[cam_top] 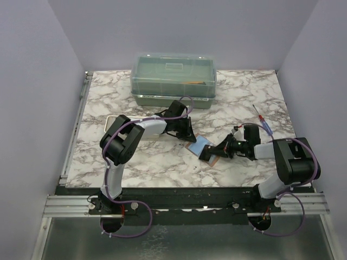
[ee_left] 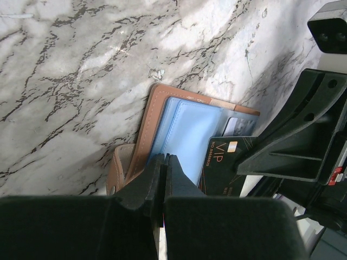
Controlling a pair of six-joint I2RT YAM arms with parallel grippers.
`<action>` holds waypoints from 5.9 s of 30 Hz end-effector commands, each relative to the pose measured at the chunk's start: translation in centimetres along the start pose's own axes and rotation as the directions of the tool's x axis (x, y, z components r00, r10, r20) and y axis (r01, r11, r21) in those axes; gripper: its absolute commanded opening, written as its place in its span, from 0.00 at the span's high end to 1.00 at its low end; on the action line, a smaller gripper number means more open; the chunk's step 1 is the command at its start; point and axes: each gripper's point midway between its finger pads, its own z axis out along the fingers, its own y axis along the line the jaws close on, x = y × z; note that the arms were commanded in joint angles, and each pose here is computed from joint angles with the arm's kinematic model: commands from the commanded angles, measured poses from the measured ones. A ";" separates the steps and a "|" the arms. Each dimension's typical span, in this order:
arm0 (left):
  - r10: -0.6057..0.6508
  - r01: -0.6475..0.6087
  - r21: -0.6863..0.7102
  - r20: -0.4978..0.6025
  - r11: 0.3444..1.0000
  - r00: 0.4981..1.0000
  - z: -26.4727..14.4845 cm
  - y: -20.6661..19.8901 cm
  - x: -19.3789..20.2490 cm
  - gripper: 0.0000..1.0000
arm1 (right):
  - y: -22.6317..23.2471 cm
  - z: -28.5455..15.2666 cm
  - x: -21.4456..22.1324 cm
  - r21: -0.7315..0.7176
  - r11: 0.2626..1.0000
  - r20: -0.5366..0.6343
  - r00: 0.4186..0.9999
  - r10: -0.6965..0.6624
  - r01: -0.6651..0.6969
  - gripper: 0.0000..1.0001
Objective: Put the credit cards into the card holder
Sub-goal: Insert the credit card into the card holder.
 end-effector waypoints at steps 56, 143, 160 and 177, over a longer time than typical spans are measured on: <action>-0.019 0.011 -0.119 -0.066 0.993 0.998 0.0 3.0 2.3 1.00 | -0.2 0.7 -2.9 -0.041 0.998 0.125 0.991 -0.050 0.055 1.00; -0.086 0.081 -0.134 -0.032 0.988 0.996 -1.6 4.4 2.7 1.00 | -1.3 4.6 0.1 0.026 0.999 0.098 0.995 0.019 -0.022 0.93; -0.055 0.054 -0.051 -0.025 0.997 0.998 -3.6 1.4 1.7 0.93 | -0.4 1.8 -0.3 0.215 0.966 0.101 0.981 -0.167 0.142 0.79; -0.014 0.018 0.059 -0.063 0.998 0.998 -4.2 -1.2 1.5 0.85 | -0.7 3.8 -1.6 0.227 0.964 0.094 0.982 -0.165 0.141 1.00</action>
